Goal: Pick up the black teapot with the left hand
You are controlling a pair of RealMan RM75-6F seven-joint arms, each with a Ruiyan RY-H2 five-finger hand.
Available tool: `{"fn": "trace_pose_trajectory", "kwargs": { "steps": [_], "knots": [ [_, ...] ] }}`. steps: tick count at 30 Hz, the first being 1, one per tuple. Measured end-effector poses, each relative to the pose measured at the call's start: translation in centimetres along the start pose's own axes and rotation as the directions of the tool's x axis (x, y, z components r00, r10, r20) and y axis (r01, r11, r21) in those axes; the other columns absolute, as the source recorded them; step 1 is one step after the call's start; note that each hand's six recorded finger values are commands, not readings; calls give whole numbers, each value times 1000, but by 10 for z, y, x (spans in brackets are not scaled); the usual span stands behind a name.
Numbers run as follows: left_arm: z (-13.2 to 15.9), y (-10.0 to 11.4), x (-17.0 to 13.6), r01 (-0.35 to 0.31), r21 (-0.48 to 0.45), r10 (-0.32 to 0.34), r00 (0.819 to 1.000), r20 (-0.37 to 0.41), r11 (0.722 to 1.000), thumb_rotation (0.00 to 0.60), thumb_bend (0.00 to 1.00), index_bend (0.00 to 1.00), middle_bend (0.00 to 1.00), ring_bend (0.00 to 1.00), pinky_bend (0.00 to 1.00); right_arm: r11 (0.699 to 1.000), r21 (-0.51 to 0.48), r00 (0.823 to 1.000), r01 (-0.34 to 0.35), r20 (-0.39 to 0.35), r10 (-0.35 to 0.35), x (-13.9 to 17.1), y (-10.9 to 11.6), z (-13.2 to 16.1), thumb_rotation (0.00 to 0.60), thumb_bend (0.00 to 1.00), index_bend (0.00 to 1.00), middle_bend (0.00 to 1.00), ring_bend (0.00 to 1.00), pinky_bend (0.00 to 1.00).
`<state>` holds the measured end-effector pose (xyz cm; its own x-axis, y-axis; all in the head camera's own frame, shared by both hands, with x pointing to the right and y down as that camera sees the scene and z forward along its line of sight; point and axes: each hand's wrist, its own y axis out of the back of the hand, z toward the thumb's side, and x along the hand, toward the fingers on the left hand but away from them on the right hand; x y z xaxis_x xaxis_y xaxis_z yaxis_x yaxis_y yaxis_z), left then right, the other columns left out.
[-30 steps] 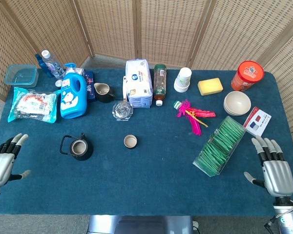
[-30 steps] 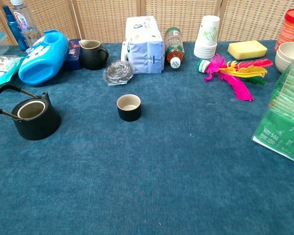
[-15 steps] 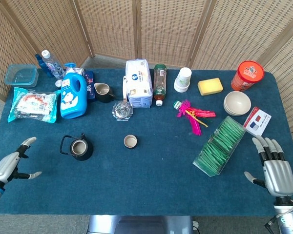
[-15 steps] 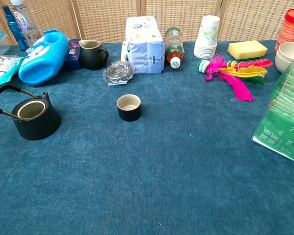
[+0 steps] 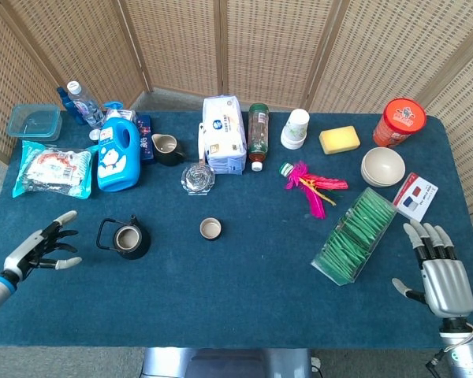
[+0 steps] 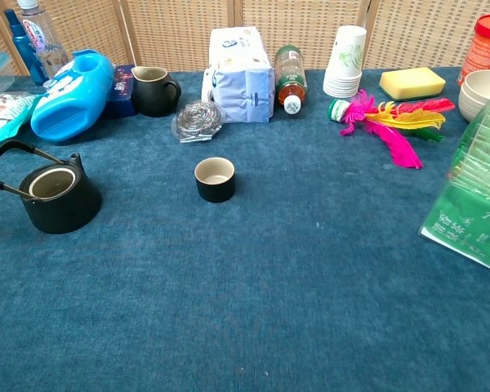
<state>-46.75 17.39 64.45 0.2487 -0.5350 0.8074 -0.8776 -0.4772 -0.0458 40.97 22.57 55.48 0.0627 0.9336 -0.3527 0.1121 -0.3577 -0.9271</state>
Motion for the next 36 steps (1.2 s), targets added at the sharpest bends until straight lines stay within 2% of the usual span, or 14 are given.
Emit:
{"fn": "trace_pose_trajectory", "kwargs": {
  "steps": [8,18,26,30,33,36],
  "knots": [
    [26,-9,25,93,-73,-92,996,12,993,600,0,0,0,116,290,1000,-1,1000,-5,6,5,-1,0,-1,600,0,0,0,0,0],
    [29,-25,37,136,-143,-137,991,5,980,600,0,0,0,117,291,1000,0,1000,-10,8,10,-1,-1,-2,600,0,0,0,0,0],
    [34,-37,42,160,-229,-157,987,35,960,600,9,0,0,129,294,1000,6,1000,-22,1,22,-1,-4,0,600,0,0,0,0,0],
    [36,-42,44,167,-265,-161,986,45,950,600,132,0,0,195,356,1000,6,1000,-24,1,24,-1,-4,0,600,0,0,0,0,0],
    [35,-45,46,170,-281,-165,985,43,944,600,203,0,0,196,367,1000,4,1000,-29,0,29,-1,-5,0,600,0,0,0,0,0],
    [35,-48,48,166,-288,-162,986,36,943,600,286,1,52,224,413,999,3,999,-34,-3,34,-1,-5,1,600,0,0,0,0,0]
  ]
}}
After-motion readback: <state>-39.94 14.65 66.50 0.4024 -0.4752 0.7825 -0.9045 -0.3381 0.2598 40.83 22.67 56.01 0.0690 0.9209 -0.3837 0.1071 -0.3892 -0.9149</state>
